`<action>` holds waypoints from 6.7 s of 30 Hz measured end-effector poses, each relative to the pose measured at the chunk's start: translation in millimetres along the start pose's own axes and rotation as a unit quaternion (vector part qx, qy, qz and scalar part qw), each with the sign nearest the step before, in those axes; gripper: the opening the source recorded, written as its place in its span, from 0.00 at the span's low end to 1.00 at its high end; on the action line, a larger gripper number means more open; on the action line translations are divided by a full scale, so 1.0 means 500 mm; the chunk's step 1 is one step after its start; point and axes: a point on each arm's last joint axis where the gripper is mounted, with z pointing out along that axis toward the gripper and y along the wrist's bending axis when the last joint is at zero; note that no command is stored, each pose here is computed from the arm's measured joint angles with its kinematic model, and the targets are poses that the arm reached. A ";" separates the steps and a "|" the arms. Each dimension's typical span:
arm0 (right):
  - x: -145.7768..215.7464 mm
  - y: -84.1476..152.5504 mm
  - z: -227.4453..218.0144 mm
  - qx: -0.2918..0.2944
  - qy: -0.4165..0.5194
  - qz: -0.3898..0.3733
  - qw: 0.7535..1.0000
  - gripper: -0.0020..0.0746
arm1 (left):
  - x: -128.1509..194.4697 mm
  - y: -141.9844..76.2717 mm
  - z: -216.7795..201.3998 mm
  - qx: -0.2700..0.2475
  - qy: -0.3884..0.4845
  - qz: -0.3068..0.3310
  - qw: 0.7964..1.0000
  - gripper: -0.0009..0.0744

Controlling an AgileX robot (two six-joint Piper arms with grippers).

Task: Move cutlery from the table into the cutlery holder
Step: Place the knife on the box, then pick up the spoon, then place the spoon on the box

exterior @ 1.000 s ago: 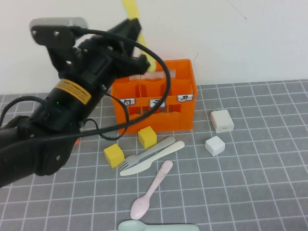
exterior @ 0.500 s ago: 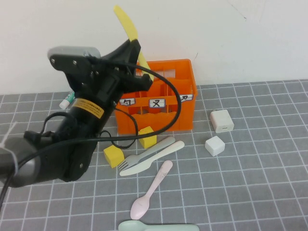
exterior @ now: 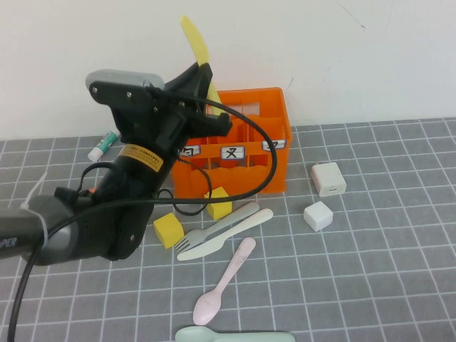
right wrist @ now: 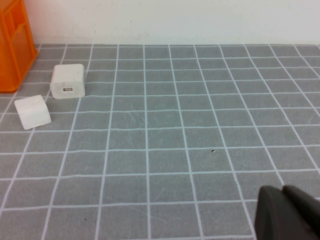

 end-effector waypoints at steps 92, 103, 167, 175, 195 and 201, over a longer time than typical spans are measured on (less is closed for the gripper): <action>0.000 0.000 0.000 0.000 0.000 0.000 1.000 0.02 | -0.245 0.087 -0.002 -0.217 0.284 0.295 0.886 0.01; 0.000 0.000 0.000 0.000 0.000 0.000 1.000 0.02 | -0.122 0.042 -0.121 0.035 0.690 0.235 0.684 0.01; 0.000 0.000 0.000 0.000 0.000 0.000 1.000 0.02 | 0.237 -0.156 -0.162 0.337 0.703 0.353 0.517 0.15; 0.000 0.000 0.000 0.000 0.000 0.000 1.000 0.02 | 0.162 -0.168 -0.146 0.303 0.679 0.322 0.586 0.15; 0.000 0.000 0.000 0.000 0.000 0.000 1.000 0.02 | -0.125 -0.056 0.002 -0.061 0.271 0.164 0.947 0.15; 0.000 0.000 0.000 0.000 0.000 0.000 1.000 0.02 | -0.152 -0.013 0.018 -0.193 0.136 0.124 0.964 0.15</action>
